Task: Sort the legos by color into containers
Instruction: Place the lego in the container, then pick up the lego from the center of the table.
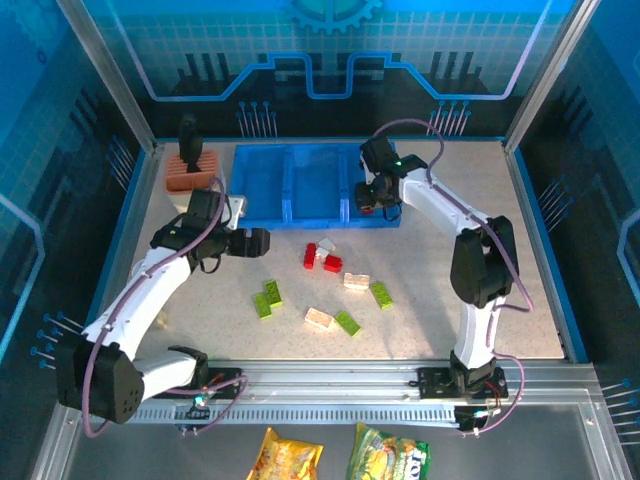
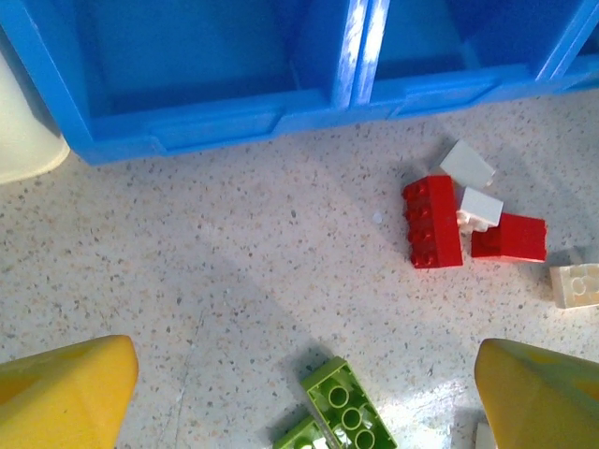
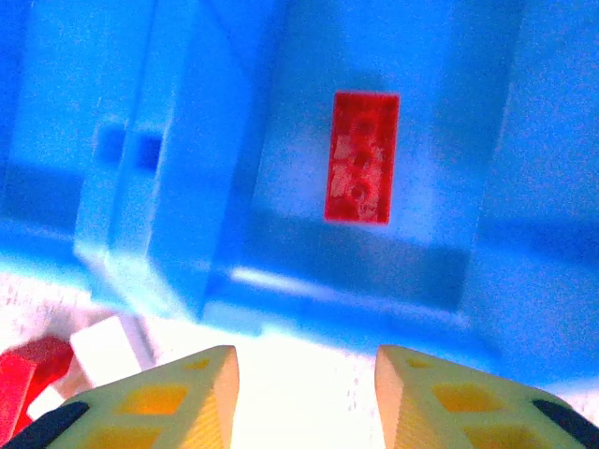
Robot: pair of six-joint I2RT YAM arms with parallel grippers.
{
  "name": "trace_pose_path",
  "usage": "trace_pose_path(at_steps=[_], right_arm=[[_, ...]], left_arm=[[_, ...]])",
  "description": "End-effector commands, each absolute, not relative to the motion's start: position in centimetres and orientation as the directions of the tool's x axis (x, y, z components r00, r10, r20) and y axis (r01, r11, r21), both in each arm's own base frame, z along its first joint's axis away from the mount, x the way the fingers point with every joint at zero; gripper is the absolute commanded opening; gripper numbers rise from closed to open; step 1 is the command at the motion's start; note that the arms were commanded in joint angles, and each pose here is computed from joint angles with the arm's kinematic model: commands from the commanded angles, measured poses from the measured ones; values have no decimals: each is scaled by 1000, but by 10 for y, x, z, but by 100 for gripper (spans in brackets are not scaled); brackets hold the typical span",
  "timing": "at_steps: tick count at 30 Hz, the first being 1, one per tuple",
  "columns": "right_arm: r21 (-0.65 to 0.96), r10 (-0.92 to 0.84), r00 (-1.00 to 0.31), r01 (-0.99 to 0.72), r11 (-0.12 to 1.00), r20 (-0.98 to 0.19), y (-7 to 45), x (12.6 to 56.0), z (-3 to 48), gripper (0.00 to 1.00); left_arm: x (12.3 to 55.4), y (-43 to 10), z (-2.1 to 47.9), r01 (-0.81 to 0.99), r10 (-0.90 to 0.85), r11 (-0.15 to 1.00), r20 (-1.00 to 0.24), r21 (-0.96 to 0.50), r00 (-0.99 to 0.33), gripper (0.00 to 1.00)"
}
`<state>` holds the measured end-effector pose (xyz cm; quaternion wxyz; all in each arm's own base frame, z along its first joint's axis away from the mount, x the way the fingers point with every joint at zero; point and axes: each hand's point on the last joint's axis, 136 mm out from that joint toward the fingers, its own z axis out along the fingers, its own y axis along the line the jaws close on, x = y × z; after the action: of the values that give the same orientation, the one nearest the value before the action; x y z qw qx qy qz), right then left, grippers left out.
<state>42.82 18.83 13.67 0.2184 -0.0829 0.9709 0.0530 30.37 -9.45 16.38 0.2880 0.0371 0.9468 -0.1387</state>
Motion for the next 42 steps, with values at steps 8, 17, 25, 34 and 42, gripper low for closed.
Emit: trace_pose_path(at_steps=[8, 17, 25, 34, 42], right_arm=[[91, -152, -903, -204, 975, -402, 185, 364, 146, 44], [92, -165, -912, -214, 973, -377, 180, 328, 138, 44], [86, -164, -921, -207, 975, -354, 173, 314, 126, 44], [83, -167, -924, -208, 975, -345, 172, 311, 122, 43], [76, -166, -923, -204, 976, -346, 170, 309, 123, 43]], left_arm=[[282, -101, 146, 41, -58, 973, -409, -229, -911, 92], [254, -116, 111, -121, -187, 964, -280, -237, -942, 84], [244, -129, 78, -230, -272, 951, -211, -204, -939, 74], [254, -137, 55, -260, -284, 954, -179, -145, -942, 65], [262, -144, 45, -258, -278, 957, -155, -134, -948, 57]])
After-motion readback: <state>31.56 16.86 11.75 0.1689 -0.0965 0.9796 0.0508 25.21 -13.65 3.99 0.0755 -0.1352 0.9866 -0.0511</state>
